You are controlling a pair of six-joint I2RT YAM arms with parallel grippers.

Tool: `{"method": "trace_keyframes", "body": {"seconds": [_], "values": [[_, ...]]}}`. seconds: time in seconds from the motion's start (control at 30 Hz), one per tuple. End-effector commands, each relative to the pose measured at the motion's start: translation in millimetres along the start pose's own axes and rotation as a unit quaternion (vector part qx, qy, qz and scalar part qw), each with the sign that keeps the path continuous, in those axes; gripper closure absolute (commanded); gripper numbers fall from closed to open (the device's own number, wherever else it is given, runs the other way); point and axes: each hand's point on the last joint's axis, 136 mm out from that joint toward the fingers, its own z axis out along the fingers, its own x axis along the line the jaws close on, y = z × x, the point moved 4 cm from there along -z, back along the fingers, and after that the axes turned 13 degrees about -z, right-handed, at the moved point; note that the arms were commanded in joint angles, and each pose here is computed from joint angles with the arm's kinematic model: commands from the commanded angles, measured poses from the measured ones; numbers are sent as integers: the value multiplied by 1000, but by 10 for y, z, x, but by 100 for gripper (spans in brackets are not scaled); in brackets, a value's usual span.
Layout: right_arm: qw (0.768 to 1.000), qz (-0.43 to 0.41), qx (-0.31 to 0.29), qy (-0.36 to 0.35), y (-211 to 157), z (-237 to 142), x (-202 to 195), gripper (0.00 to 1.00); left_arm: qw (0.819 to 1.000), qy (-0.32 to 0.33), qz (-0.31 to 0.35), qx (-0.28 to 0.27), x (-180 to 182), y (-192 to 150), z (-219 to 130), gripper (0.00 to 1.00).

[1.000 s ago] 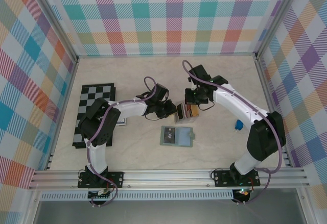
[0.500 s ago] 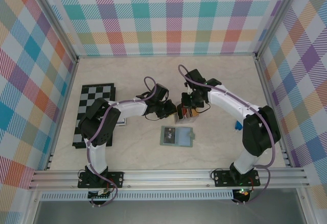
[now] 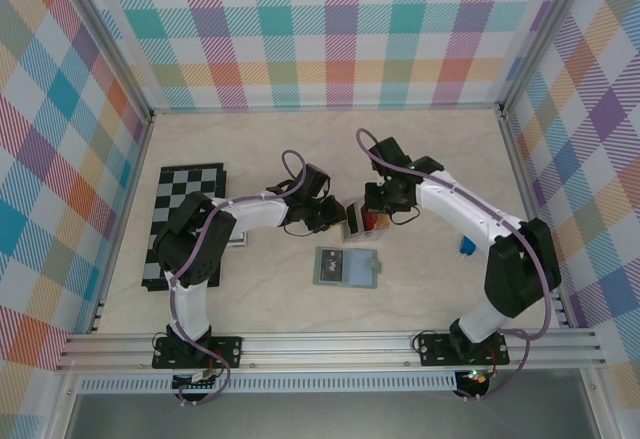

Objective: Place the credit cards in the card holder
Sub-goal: Pick up the credit card from the card slot.

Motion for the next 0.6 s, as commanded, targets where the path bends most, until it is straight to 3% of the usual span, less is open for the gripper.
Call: {"method": "trace_keyframes", "body": {"seconds": [0.0, 0.17, 0.3, 0.57], "values": [[998, 14, -44, 52, -16, -265, 98, 96, 999, -28, 21, -18, -186, -18, -278, 76], [985, 40, -88, 142, -94, -487, 234, 97, 996, -62, 39, -43, -321, -78, -658, 56], [961, 71, -118, 239, -112, -673, 290, 97, 988, -150, 41, -22, -482, -168, -953, 44], [915, 94, -146, 365, 3, -900, 319, 97, 945, -314, 69, 61, -919, -343, -1305, 35]]}}
